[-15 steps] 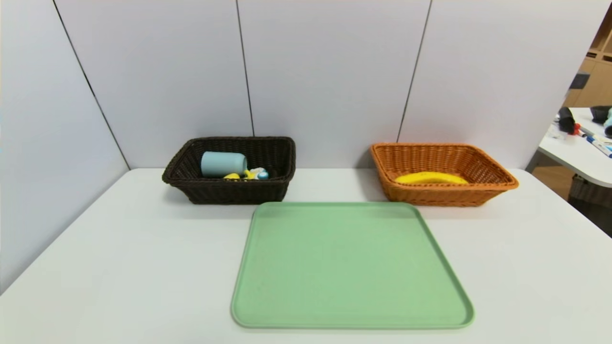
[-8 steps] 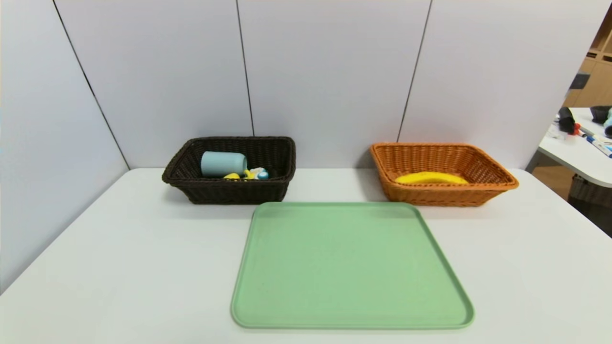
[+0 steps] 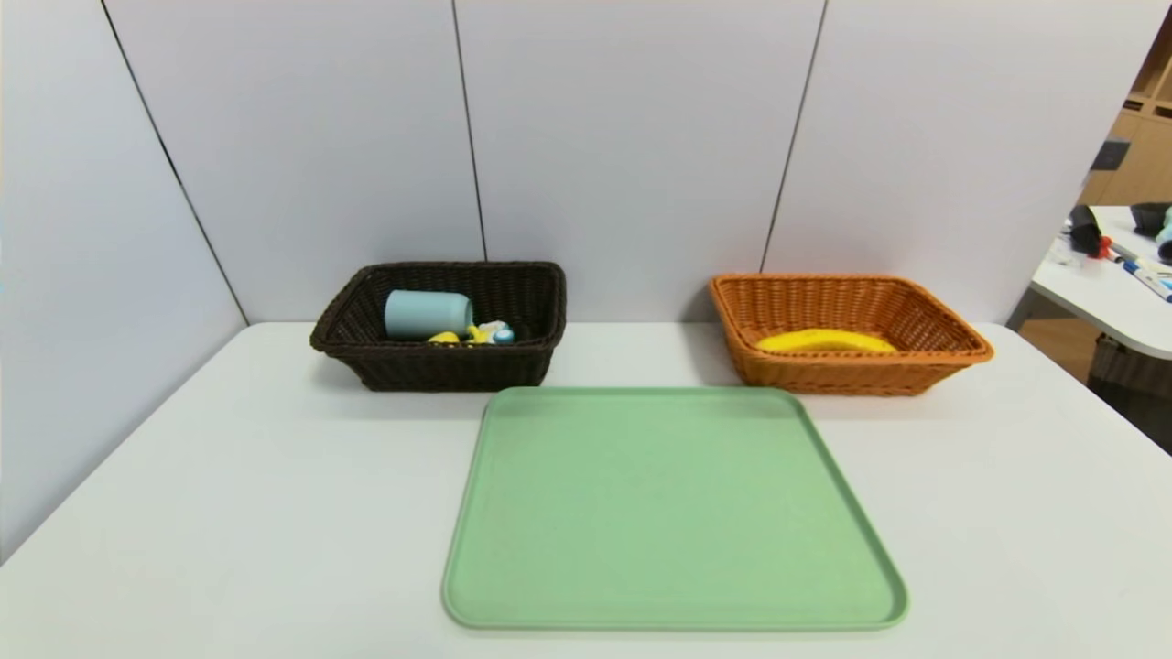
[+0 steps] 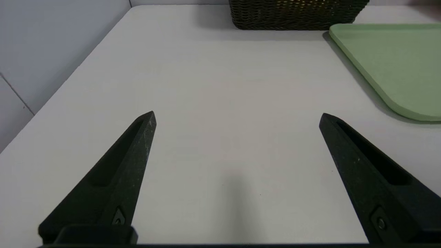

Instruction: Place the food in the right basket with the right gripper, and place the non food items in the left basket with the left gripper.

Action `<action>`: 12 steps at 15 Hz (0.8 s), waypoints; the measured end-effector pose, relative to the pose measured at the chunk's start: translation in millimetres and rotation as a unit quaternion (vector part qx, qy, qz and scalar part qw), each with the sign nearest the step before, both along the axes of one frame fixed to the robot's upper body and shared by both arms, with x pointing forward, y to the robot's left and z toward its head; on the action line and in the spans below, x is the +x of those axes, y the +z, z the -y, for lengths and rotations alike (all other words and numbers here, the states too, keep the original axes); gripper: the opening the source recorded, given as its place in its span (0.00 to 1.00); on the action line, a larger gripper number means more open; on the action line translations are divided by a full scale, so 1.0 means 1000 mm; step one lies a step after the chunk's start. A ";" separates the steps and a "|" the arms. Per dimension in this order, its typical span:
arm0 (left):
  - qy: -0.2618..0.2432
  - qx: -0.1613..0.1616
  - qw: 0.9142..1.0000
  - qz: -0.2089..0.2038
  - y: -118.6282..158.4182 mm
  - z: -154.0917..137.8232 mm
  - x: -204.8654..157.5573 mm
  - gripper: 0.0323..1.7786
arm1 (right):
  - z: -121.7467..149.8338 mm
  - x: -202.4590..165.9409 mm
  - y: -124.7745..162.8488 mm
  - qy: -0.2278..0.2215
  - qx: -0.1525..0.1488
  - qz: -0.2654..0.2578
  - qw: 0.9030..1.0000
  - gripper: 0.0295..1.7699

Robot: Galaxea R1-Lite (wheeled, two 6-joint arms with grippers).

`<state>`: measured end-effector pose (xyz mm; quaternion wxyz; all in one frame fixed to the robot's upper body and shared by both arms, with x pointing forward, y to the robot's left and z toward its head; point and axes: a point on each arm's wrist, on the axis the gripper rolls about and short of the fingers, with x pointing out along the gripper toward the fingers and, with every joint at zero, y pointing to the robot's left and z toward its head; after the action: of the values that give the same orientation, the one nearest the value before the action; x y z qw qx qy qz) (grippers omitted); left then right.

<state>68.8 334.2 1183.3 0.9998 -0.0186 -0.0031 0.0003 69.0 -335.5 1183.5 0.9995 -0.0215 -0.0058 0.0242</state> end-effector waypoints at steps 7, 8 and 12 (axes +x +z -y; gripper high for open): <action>0.004 -0.011 1.000 0.001 0.000 0.000 0.000 0.95 | 0.001 0.000 0.000 -0.019 0.043 -0.001 0.999 0.96; 0.004 -0.011 1.000 0.001 0.000 0.000 0.000 0.95 | 0.001 0.000 0.000 -0.020 0.044 -0.001 0.999 0.96; 0.004 -0.010 1.000 0.001 0.000 0.000 0.000 0.95 | 0.001 0.000 0.000 -0.020 0.044 -0.001 0.999 0.96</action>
<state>69.0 334.4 1183.2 0.9996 -0.0287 -0.0046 0.0044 69.0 -336.4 1183.5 0.9997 0.0220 -0.0056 0.0041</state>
